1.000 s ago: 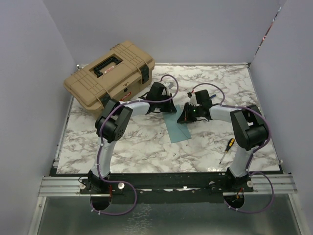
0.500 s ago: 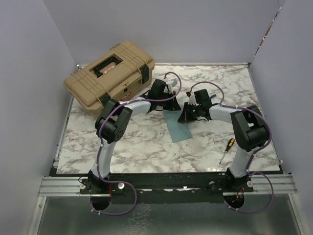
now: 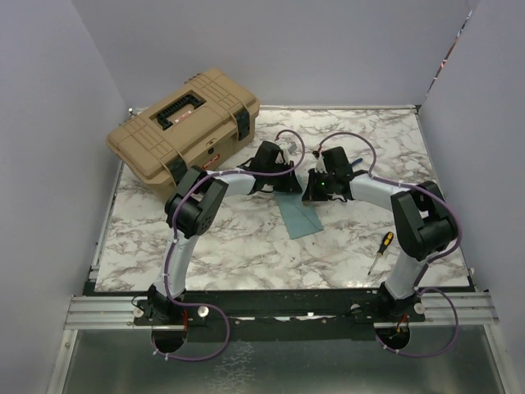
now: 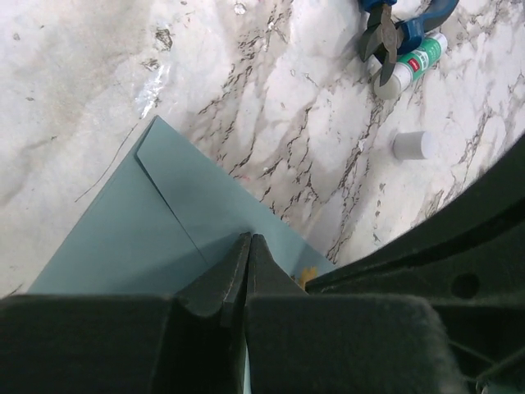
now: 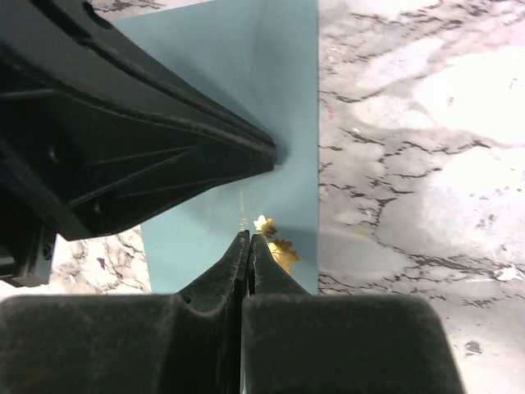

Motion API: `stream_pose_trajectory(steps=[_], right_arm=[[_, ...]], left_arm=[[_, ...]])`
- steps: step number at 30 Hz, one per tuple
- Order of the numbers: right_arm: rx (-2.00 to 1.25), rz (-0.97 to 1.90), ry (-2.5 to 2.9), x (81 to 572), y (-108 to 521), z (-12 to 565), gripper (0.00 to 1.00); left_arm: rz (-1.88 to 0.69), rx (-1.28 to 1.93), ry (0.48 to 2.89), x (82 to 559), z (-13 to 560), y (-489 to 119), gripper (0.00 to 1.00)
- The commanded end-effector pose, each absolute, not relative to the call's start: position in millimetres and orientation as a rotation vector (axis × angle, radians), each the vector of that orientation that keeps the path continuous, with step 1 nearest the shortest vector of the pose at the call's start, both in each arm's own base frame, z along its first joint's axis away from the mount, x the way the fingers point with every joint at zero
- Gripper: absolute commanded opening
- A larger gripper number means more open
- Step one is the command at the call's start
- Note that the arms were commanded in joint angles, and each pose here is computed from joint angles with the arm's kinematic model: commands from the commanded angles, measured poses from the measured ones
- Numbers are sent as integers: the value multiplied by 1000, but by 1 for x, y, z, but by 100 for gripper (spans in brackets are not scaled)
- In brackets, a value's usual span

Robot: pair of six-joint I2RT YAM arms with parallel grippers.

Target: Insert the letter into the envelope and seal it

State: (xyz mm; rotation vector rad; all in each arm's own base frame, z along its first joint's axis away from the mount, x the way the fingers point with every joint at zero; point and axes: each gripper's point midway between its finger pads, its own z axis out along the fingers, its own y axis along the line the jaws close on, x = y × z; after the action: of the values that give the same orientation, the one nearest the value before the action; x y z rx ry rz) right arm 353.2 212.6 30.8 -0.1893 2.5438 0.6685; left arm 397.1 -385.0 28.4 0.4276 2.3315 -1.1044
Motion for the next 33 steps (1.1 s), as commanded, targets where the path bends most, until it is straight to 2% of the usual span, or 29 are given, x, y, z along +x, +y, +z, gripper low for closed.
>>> stream_pose_trajectory(steps=[1,9,22,33], right_arm=[[-218,499,2528,360,215,39,0],[-230,315,2511,370,229,42,0],[-334,199,2561,363,239,14,1],[-456,183,2682,310,223,-7,5]], left_arm=[[-967,329,2574,376,-35,-342,0],[-1000,243,2713,363,-67,-326,0],[-1020,235,2754,359,-77,-322,0],[-992,229,2755,364,-78,-321,0]])
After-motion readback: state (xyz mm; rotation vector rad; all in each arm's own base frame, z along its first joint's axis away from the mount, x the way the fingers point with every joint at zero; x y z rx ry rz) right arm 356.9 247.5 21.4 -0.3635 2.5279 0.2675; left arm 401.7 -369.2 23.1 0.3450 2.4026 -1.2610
